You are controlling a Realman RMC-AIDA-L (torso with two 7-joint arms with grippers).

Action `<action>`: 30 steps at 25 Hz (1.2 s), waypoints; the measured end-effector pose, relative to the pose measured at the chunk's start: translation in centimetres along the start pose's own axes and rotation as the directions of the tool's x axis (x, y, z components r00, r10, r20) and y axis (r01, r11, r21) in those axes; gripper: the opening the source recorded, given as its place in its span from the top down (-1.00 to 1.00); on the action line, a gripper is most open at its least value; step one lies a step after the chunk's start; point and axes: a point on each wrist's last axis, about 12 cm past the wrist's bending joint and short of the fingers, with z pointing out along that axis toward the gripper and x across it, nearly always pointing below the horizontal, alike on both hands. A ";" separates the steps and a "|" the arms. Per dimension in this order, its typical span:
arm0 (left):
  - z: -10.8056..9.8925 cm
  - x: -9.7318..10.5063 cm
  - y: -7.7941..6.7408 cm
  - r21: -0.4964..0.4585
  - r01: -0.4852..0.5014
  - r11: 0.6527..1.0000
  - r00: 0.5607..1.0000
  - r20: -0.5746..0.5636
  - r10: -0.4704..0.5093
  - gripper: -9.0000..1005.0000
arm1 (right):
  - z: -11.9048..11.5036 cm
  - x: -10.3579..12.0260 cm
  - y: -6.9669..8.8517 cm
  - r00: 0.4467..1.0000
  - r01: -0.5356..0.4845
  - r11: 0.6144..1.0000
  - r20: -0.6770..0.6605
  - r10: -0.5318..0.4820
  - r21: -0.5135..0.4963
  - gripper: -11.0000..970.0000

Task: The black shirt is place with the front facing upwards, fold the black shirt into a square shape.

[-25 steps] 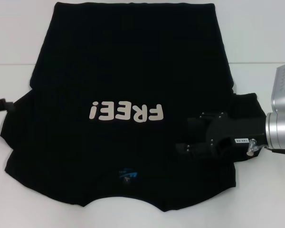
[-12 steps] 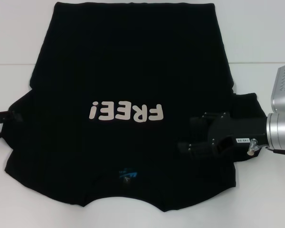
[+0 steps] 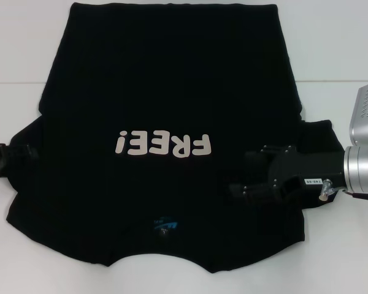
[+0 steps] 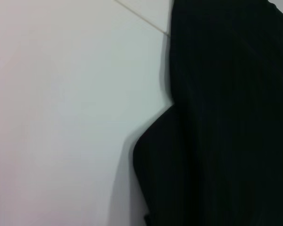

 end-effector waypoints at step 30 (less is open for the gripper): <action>0.4 -0.5 -0.4 -0.043 -0.054 0.998 0.999 0.004 0.054 0.78 | 0.0 0.1 0.1 1.000 -0.006 1.000 0.003 0.006 0.001 -0.93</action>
